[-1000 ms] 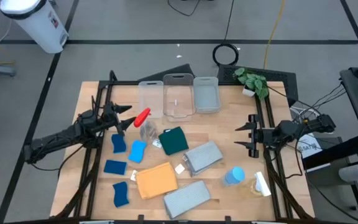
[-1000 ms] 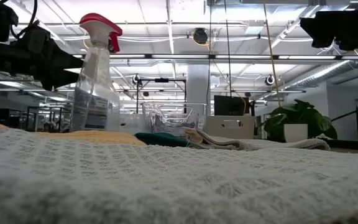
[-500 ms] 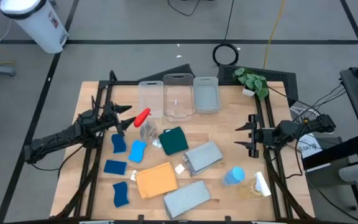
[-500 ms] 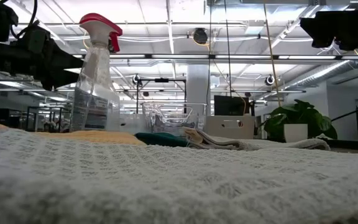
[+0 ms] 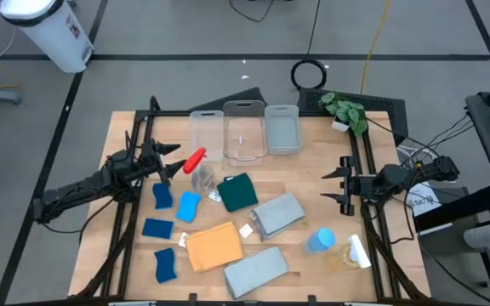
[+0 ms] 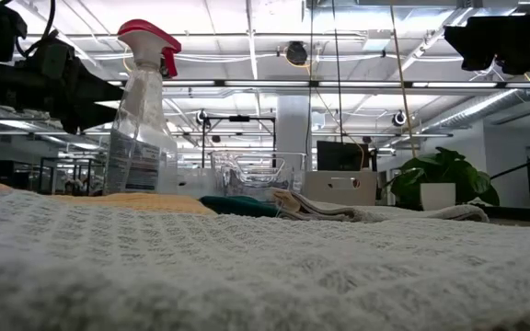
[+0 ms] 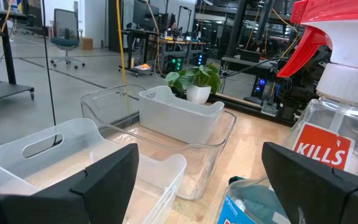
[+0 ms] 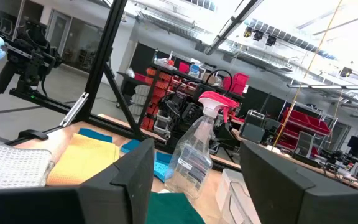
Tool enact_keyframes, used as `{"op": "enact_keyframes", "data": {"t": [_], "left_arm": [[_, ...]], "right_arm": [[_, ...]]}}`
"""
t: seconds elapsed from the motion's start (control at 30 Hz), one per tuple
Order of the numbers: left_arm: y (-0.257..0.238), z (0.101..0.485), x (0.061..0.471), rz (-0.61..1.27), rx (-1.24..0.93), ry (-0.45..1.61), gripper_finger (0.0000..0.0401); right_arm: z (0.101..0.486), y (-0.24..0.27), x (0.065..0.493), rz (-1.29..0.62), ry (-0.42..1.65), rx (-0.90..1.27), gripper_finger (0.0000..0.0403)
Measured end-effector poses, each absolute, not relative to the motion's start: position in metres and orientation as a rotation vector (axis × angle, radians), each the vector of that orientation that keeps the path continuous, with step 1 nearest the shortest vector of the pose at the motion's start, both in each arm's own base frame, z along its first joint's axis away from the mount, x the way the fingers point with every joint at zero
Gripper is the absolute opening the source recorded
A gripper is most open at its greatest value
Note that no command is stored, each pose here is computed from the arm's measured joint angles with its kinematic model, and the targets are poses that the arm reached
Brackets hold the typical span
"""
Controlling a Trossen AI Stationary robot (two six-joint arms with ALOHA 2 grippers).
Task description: Pick & Place Kitchen Items
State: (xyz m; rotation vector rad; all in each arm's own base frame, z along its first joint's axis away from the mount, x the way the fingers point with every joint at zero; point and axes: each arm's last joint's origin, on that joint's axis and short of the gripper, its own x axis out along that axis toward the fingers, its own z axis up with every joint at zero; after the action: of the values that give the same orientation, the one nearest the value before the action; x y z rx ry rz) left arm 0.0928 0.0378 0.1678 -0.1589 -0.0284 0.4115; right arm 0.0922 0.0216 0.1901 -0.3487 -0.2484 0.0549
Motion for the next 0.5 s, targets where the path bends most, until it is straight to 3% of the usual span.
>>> {"op": "enact_keyframes", "data": {"t": [0.5], "left_arm": [[0.0378,0.1678,0.0928,0.411,-0.159,-0.028,0.0347]], "right_arm": [[0.1901,0.0216,0.0922,0.055,-0.248,-0.349,0.0208]]}}
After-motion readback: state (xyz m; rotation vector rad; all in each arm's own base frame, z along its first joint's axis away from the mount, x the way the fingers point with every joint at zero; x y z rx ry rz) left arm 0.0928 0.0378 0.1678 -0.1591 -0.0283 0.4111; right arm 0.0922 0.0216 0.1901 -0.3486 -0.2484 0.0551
